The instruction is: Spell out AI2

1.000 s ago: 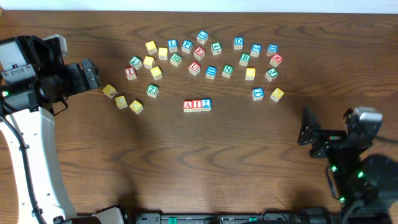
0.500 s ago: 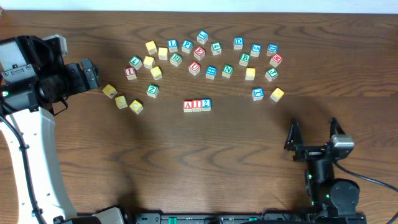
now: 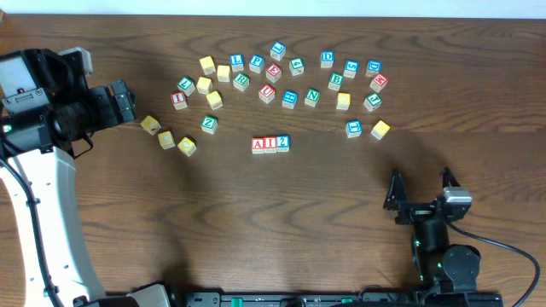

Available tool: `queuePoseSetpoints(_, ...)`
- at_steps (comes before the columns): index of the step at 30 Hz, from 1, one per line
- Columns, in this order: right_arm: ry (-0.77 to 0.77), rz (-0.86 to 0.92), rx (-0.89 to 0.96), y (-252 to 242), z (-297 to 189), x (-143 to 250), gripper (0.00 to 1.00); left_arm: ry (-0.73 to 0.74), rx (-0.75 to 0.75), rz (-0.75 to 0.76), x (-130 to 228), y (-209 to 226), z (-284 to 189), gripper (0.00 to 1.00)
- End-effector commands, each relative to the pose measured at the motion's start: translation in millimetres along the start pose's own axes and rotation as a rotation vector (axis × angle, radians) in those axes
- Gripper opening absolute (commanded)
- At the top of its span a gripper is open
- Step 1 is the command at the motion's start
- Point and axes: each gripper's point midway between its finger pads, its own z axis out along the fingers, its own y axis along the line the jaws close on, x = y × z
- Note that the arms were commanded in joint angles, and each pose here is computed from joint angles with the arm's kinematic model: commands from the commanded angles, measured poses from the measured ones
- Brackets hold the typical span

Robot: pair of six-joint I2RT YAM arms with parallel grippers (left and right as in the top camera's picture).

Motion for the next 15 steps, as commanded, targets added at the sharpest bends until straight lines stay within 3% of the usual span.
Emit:
queuePoseSetpoints(1,0.029,-0.016,0.03,-6,-1,8,0.99,-0.01,-0.001,-0.001,-5,1,-2,0.98)
queuePoseSetpoints(3,0.083,-0.017,0.035,-8,-1,22,0.99,-0.01,-0.001,-0.001,-5,1,-2,0.98)
queuePoseSetpoints(15,0.081,-0.016,0.018,-5,-1,21,0.99,-0.01,-0.001,-0.001,-5,1,-2,0.97)
